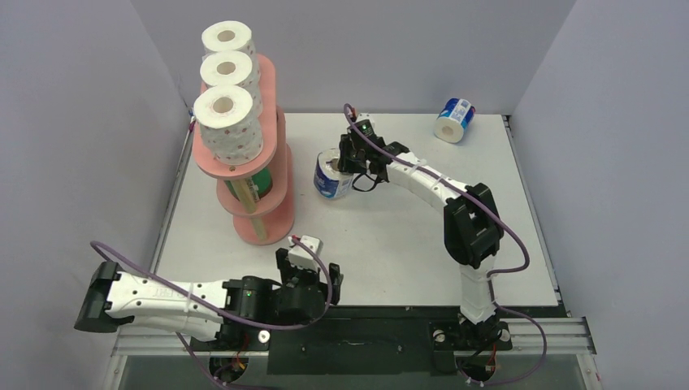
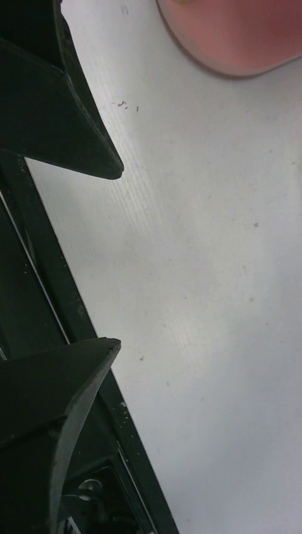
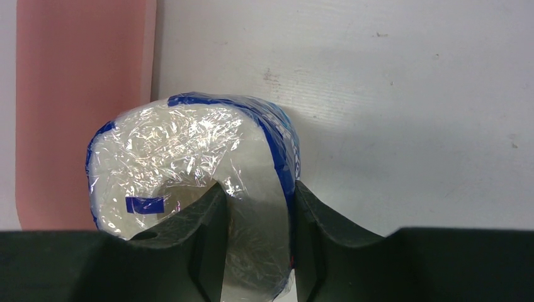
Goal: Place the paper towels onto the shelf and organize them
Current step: Place the paper towel at the center of the board, then pick up the paper towel from the center of the board.
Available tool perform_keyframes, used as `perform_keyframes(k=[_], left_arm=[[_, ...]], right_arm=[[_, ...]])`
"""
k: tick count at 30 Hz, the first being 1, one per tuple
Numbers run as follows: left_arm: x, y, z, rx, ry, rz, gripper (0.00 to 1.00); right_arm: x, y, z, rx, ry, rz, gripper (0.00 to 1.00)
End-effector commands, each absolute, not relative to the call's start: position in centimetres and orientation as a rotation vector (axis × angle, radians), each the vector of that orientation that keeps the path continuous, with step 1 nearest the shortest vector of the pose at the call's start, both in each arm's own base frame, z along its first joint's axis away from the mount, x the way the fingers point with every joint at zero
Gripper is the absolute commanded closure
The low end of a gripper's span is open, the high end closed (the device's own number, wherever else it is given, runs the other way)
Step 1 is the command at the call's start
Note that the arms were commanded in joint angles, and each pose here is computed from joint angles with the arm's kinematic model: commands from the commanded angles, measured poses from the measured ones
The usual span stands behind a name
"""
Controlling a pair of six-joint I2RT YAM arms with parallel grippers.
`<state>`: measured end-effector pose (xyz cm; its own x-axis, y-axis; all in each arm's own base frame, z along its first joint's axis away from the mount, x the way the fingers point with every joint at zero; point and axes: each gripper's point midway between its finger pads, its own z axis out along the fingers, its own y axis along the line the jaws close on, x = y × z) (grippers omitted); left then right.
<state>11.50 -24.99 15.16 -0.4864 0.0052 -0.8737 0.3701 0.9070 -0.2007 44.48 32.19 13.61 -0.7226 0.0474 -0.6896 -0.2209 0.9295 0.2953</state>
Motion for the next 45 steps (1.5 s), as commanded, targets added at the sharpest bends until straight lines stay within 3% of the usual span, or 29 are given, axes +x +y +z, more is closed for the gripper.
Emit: perform_keyframes(k=[1,16,18,21,23,27,32,37,45], left_arm=[[13.3,-22.3,17.6,0.177,1.959,-0.398,0.03],[18.5,-24.6,18.1,0.079,2.035,-0.400,0.04],[18.8,-25.2,18.3,0.102,2.032,-0.392,0.04],[19.1,-26.0,18.7,0.122,2.034,-0.393,0.04],[19.3,-26.4,19.1,0.138,2.030,-0.395,0.04],[19.9,-27.0,20.0,0.178,2.011,-0.397,0.04],[21.9,-27.0,20.4,0.173,2.022,-0.401,0.04],[24.2,-28.7,20.4,0.191,2.079,-0.469,0.04],[26.7,-32.3,20.5,0.319,2.087,-0.415,0.03]], right_arm=[[43.4,33.9,19.2,-0.130,2.188,0.581,0.74],[37.4,31.6,13.1,-0.179,2.346,0.409,0.74],[37.2,31.0,13.1,-0.167,2.353,0.389,0.70],[37.3,30.2,14.1,-0.117,2.344,0.400,0.49],[37.2,29.3,15.7,-0.078,2.315,0.417,0.40],[36.6,26.9,18.4,-0.009,2.259,0.420,0.34],[35.3,21.4,20.7,0.140,2.187,0.424,0.33],[32.6,15.7,18.5,0.273,2.138,0.340,0.38],[28.6,13.5,14.3,0.281,2.097,0.347,0.45]])
